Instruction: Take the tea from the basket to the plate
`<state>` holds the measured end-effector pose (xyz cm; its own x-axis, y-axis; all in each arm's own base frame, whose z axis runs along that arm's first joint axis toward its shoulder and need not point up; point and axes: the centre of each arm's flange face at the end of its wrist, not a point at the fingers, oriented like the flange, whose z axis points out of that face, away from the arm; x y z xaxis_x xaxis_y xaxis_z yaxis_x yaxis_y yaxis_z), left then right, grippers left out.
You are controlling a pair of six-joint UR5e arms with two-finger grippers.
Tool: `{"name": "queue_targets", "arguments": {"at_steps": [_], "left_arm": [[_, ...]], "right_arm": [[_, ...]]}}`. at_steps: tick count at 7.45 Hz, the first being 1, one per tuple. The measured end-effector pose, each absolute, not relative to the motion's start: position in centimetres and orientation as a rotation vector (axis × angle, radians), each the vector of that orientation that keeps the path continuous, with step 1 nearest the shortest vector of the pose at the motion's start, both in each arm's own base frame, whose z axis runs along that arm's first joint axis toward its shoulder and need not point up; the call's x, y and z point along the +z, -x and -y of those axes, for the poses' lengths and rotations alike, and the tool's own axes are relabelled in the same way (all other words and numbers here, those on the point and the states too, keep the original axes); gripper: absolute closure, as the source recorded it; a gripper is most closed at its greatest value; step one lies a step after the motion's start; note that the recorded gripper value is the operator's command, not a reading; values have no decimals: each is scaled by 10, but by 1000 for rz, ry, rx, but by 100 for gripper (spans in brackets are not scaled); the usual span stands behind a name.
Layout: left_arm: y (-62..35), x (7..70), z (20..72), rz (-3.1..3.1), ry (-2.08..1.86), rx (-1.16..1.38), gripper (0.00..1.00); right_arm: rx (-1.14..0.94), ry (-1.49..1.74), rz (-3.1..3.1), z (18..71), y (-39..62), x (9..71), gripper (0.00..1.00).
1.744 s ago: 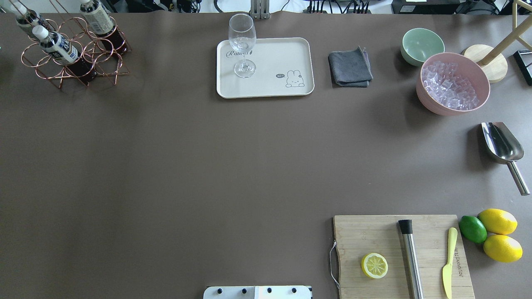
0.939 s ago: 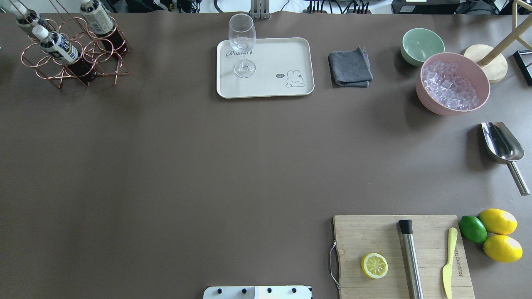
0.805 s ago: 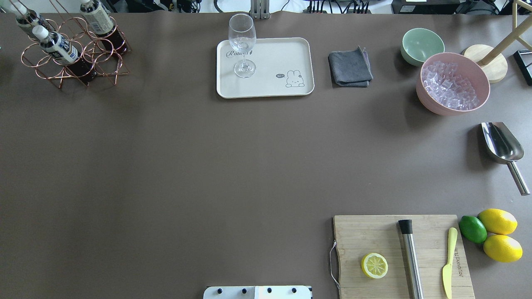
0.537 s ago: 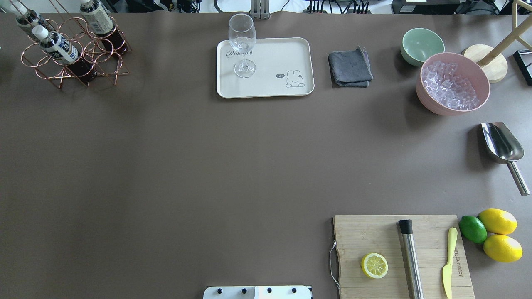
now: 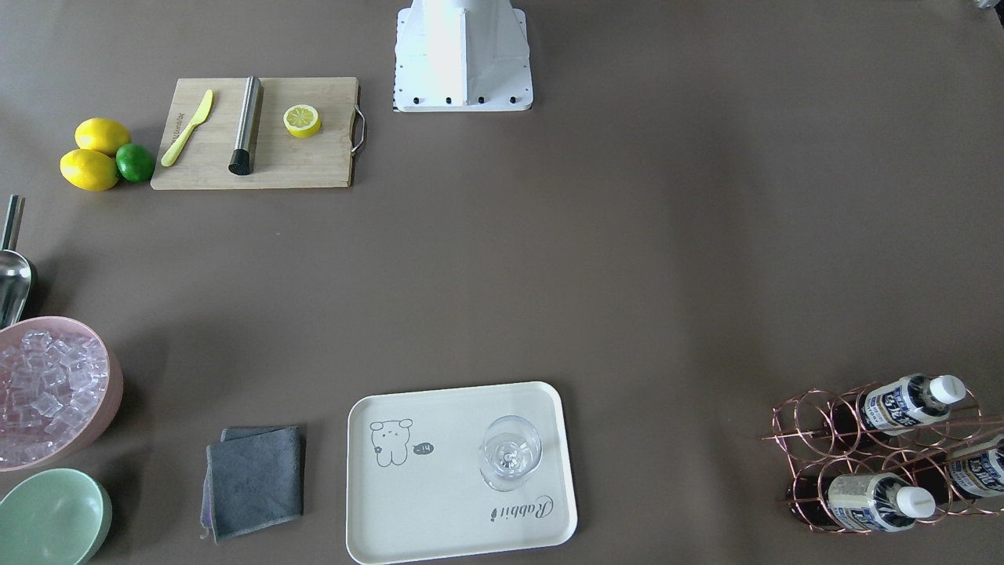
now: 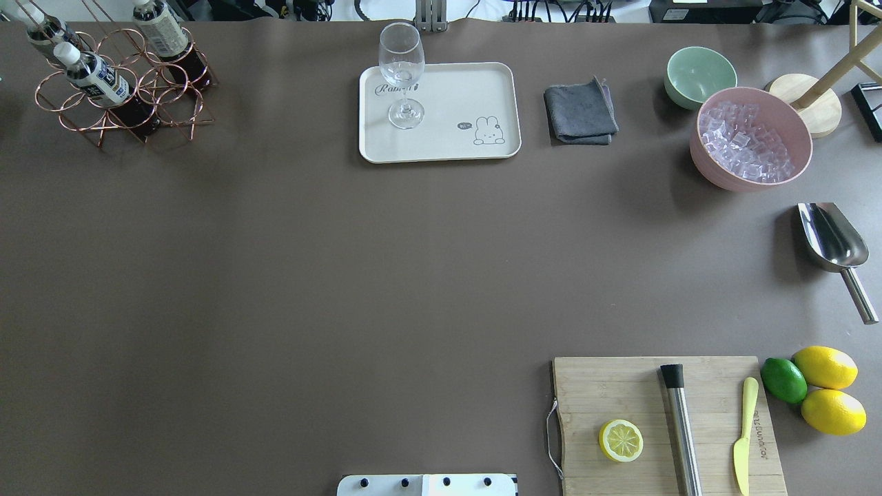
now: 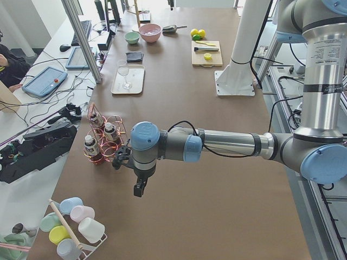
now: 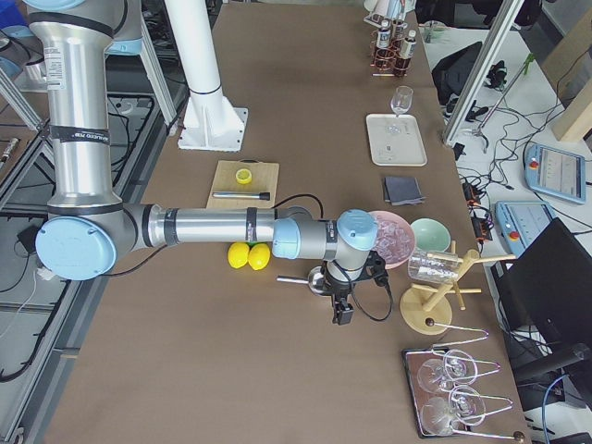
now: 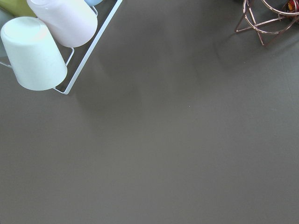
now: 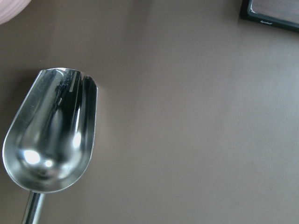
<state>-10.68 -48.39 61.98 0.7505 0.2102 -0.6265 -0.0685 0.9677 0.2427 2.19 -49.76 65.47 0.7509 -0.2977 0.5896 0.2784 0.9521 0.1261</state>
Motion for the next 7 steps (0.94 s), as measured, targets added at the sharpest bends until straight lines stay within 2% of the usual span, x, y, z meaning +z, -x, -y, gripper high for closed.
{"name": "queue_targets", "arguments": {"at_steps": [3,7], "left_arm": [[116,614,485,-686,-270,231,2],[116,546,546,-586,-518,639,2]], "right_arm": [[-286,-14,680,483,-30,663,0],[-219,1,710,458,-55,681,0]]}}
